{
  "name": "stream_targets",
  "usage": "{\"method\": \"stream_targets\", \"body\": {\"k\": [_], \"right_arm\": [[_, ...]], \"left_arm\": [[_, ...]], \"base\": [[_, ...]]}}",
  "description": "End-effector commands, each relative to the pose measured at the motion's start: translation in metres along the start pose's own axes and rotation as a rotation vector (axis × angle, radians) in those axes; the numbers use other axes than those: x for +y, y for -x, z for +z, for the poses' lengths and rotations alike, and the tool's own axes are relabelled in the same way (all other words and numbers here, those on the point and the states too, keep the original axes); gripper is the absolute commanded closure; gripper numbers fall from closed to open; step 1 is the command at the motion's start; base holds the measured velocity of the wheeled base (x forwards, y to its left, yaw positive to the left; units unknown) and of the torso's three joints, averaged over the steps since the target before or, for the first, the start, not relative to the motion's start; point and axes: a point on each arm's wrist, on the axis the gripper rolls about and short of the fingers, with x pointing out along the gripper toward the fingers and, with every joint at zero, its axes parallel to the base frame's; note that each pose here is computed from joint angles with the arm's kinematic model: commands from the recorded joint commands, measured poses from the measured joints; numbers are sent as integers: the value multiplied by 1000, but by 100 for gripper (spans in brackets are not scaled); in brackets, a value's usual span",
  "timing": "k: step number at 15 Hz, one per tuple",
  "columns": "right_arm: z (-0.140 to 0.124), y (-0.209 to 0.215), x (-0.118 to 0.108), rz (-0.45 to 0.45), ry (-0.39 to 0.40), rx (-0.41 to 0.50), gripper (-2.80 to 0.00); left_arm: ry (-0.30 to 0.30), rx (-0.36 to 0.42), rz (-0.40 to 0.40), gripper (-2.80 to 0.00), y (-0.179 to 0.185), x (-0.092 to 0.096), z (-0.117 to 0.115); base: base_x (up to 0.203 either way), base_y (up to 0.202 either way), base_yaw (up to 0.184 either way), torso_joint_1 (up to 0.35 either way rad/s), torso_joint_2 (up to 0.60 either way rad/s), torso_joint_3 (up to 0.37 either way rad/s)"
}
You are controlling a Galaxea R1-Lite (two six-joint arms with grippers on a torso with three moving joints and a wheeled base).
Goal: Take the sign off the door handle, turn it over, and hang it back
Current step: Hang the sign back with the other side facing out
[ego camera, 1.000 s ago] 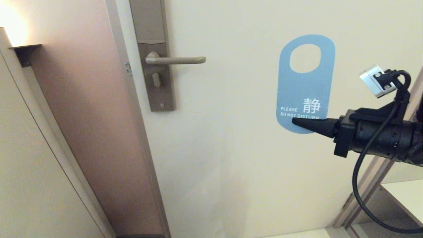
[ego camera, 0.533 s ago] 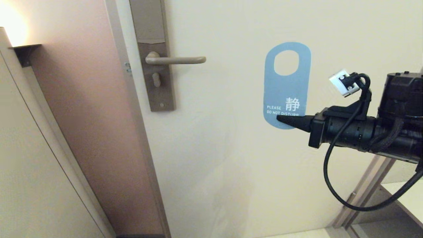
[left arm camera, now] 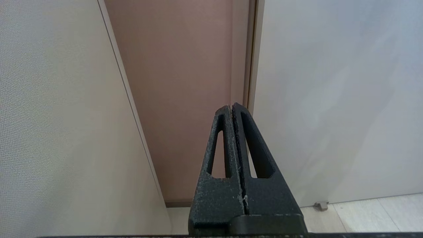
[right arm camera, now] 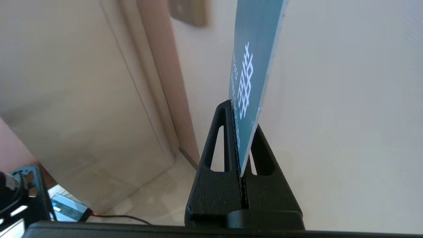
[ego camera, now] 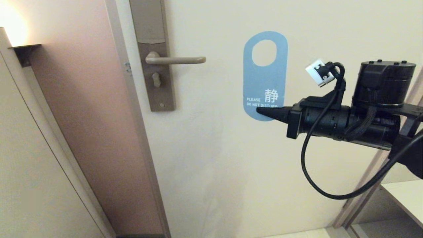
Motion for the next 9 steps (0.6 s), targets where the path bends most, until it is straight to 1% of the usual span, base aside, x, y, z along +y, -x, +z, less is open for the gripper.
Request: {"method": "stream_targets", "body": {"k": [1, 4, 9], "right_arm": [[4, -13, 8, 41, 14, -9, 0], [5, -25, 17, 80, 24, -13, 0], [9, -48, 16, 35, 32, -38, 0]], "left_arm": [[1, 1, 1, 0, 0, 0, 0], [1, 1, 1, 0, 0, 0, 0], [-1, 1, 1, 0, 0, 0, 0]], "base": [[0, 0, 0, 0, 0, 0], [0, 0, 0, 0, 0, 0], [0, 0, 0, 0, 0, 0]]}}
